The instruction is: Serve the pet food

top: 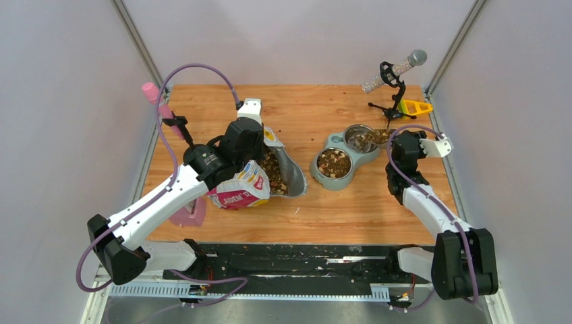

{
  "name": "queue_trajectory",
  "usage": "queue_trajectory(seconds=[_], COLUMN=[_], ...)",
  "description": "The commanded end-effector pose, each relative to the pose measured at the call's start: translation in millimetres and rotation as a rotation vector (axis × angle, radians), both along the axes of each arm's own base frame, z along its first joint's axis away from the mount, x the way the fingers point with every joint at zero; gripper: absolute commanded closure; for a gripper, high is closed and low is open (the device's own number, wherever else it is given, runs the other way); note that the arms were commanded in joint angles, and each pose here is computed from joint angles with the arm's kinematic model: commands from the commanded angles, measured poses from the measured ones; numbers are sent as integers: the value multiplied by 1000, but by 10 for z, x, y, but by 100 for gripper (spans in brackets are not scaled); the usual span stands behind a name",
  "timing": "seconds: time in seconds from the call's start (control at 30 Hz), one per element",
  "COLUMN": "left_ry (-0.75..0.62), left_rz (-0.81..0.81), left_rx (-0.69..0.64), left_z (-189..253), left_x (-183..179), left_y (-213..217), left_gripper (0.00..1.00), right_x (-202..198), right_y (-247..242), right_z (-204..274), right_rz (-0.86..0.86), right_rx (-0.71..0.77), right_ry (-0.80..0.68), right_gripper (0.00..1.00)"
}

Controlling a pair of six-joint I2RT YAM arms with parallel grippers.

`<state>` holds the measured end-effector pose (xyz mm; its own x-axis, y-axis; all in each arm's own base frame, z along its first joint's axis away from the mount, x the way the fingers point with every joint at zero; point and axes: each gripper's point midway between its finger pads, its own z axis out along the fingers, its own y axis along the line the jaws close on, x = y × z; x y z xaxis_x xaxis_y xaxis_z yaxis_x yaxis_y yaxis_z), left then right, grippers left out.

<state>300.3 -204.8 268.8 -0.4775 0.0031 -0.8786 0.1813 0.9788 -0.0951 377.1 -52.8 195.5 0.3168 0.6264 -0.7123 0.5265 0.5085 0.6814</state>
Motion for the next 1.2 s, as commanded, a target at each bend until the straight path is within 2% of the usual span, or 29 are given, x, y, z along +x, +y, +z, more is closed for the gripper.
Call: queue_trajectory(seconds=[0.0, 0.7, 1.17], left_ry=[-178, -182, -182], left_rz=[51, 50, 51], left_rx=[-133, -134, -130], left_z=[612, 626, 629], left_x=[124, 125, 122], left_y=[11, 12, 19], left_gripper=[100, 100, 100], right_x=[174, 516, 692], right_y=[16, 263, 652], right_z=[502, 583, 713], right_rz=[34, 195, 266], right_rx=[-85, -275, -504], right_ry=[-87, 34, 110], right_gripper=[100, 100, 100])
